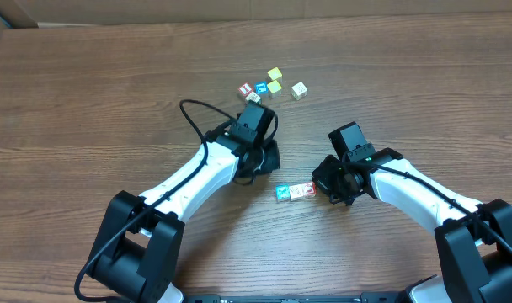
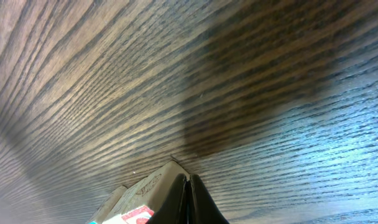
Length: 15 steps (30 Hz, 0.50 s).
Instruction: Flip 3 blocks
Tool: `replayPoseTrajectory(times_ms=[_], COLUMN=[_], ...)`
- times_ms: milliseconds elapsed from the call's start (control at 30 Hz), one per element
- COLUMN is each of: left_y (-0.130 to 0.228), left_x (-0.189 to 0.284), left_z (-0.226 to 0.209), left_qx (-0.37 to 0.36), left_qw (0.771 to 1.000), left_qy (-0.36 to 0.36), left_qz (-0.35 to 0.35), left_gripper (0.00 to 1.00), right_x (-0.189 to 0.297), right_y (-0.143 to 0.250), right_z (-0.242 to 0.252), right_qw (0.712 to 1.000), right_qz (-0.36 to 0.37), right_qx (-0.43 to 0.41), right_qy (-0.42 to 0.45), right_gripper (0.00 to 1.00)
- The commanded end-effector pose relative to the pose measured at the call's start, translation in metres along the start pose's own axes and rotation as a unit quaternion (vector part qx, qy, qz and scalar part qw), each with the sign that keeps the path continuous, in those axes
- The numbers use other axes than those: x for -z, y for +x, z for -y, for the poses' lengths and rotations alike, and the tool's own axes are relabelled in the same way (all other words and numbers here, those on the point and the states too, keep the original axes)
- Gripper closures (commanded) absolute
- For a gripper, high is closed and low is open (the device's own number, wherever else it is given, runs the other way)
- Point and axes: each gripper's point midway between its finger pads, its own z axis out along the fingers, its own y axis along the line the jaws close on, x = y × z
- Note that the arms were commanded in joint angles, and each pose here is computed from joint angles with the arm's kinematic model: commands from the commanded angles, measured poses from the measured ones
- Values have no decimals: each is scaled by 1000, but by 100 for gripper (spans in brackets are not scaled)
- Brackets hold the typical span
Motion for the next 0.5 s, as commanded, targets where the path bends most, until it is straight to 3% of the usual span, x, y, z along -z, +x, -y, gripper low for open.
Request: replayPoseTrajectory(times_ms=[0,467], left_y=[-1,30], left_x=[-6,-34], left_z=[1,9], left_qx=[-11,-51], left_qw=[1000,997], left_qy=[-7,-16], left_qz=[2,-47], left_gripper=[96,96], right_x=[-3,-3], right_y=[1,0], right_z=[5,5], right_qw=[1000,1000], right_qz=[2,6], right_qx=[-1,-1], right_qy=[8,10], right_gripper=[96,96])
